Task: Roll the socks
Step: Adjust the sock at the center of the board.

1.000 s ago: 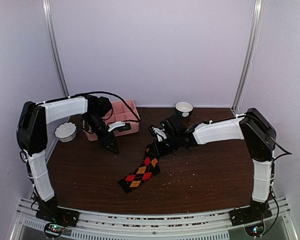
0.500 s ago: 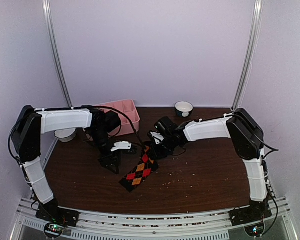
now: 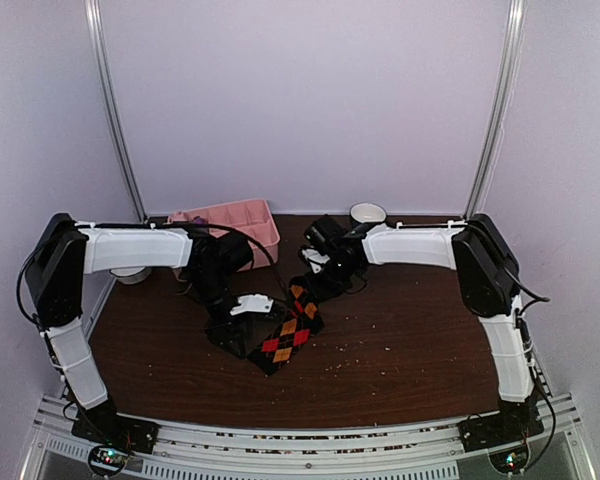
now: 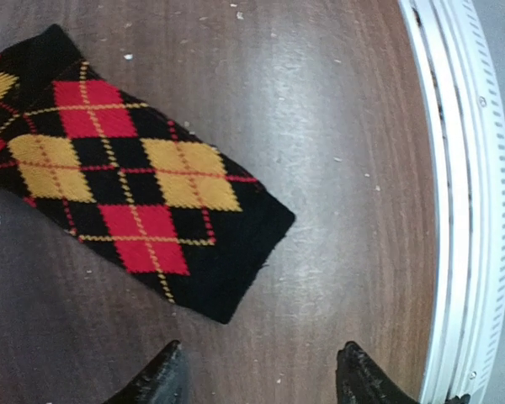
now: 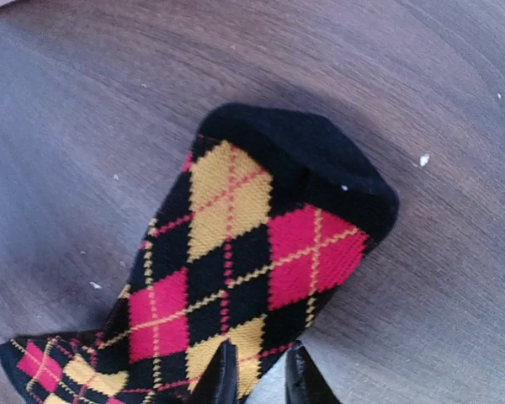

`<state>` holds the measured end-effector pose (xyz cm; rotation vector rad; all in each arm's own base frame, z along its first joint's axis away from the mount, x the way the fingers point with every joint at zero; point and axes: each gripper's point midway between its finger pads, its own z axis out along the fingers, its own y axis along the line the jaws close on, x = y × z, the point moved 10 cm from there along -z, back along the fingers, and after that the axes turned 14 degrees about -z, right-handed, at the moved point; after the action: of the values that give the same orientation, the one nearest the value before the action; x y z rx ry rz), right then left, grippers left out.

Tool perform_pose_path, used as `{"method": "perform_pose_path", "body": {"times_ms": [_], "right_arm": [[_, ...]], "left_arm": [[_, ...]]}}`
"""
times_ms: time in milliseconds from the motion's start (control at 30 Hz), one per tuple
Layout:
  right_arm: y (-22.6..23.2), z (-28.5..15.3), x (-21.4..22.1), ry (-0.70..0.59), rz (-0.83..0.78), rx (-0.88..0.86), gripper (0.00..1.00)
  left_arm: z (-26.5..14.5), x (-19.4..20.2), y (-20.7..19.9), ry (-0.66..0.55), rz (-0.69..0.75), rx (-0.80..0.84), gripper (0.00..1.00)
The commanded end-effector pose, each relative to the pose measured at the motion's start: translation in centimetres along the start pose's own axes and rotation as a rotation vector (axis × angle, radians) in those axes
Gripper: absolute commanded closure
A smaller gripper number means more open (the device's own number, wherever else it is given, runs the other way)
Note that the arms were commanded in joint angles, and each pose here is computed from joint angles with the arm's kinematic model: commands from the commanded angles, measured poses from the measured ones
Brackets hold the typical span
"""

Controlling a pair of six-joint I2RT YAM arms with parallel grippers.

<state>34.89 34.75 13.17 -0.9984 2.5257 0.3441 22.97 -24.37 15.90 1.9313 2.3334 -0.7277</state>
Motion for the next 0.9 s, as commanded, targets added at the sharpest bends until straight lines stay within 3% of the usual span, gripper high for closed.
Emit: {"method": "perform_pose_path", "body": {"times_ms": [0, 133, 300, 467, 567, 667, 867], "right_arm": [[0.4, -3.3, 0.1, -0.079, -0.079, 0.119, 0.72], [3.9, -6.6, 1.5, -0.245, -0.173, 0.147, 0.64], [8.1, -5.4, 3.6, -0.292, -0.183, -0.006, 0.63], [9.4, -2.3, 4.4, -0.268, -0.123, -0.134, 0.71], [9.5, -1.1, 5.0, -0.233, -0.105, -0.147, 0.75], [9.3, 0.1, 5.9, -0.191, -0.096, -0.14, 0.77], [6.9, 1.1, 7.5, -0.098, -0.053, -0.057, 0.82]], "left_arm": [[-1.8, -0.6, -0.1, -0.075, 0.028, -0.116, 0.36], [-4.3, -0.4, 0.2, -0.152, -0.023, -0.275, 0.31], [-6.8, 0.9, 1.2, -0.17, -0.125, -0.422, 0.27], [-8.9, 2.3, 4.0, -0.134, -0.297, -0.632, 0.24], [-10.6, 3.6, 5.0, -0.175, -0.374, -0.633, 0.24], [-12.7, 5.0, 5.9, -0.24, -0.461, -0.622, 0.16], [-14.1, 5.9, 5.1, -0.293, -0.425, -0.649, 0.11]]}}
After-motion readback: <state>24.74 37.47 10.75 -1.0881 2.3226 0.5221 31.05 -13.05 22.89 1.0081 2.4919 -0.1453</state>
